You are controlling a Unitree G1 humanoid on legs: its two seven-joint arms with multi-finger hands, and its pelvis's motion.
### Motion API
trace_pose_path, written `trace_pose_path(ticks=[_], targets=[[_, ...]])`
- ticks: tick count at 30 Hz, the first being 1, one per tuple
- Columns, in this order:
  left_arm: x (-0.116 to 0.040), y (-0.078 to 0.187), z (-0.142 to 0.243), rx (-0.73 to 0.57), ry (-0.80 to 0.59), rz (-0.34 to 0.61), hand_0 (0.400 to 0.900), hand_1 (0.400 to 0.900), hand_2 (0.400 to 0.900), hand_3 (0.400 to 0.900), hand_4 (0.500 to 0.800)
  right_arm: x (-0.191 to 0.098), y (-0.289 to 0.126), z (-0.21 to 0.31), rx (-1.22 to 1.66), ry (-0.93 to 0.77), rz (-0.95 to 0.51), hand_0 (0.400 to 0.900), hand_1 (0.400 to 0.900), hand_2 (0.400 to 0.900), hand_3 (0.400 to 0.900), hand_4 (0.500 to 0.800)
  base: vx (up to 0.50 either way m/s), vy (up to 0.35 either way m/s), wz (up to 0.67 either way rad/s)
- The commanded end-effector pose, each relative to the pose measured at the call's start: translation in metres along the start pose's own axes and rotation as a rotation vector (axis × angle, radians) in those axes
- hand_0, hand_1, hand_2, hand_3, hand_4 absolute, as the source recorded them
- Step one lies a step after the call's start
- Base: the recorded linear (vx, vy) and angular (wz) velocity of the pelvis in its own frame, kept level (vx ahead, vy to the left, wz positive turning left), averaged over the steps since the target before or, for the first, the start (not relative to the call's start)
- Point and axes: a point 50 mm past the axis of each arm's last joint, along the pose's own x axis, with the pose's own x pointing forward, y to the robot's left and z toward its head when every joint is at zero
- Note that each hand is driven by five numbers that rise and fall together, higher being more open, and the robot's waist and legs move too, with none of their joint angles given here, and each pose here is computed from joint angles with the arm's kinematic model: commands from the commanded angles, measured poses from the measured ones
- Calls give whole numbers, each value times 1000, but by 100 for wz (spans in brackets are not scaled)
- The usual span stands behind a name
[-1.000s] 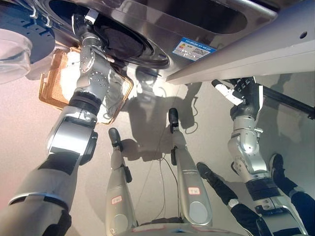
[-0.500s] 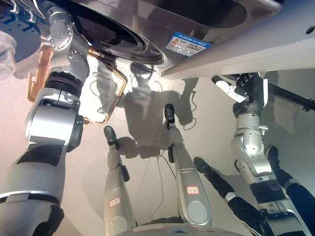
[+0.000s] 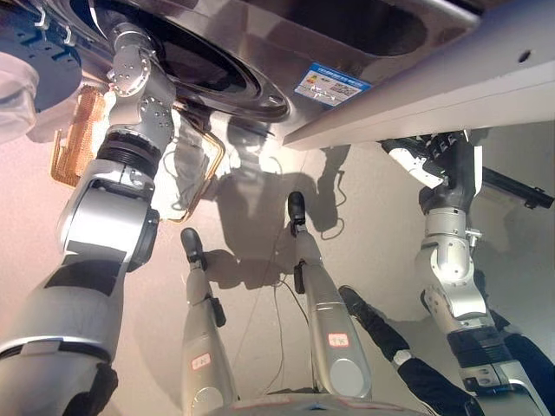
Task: Put the clothes in the basket into the washing machine.
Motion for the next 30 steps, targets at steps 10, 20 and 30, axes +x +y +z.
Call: trace_pose_path(ticks=[10, 20, 30], targets=[[0, -17, 22, -27, -151, -70, 900, 900, 900, 900, 800, -6, -16, 10, -35, -78, -5, 900, 900, 900, 900, 800, -2, 0, -1], [-13, 16, -12, -61, -94, -26, 900, 900, 900, 900, 800, -6, -17, 7, -31, -66, -28, 900, 900, 900, 900, 800, 1, 0, -1], [-59, 66, -63, -64, -30, -13, 900, 900, 900, 900, 800, -4, -18, -4, -22, -25, -79, 900, 900, 900, 900, 800, 19, -1, 5]])
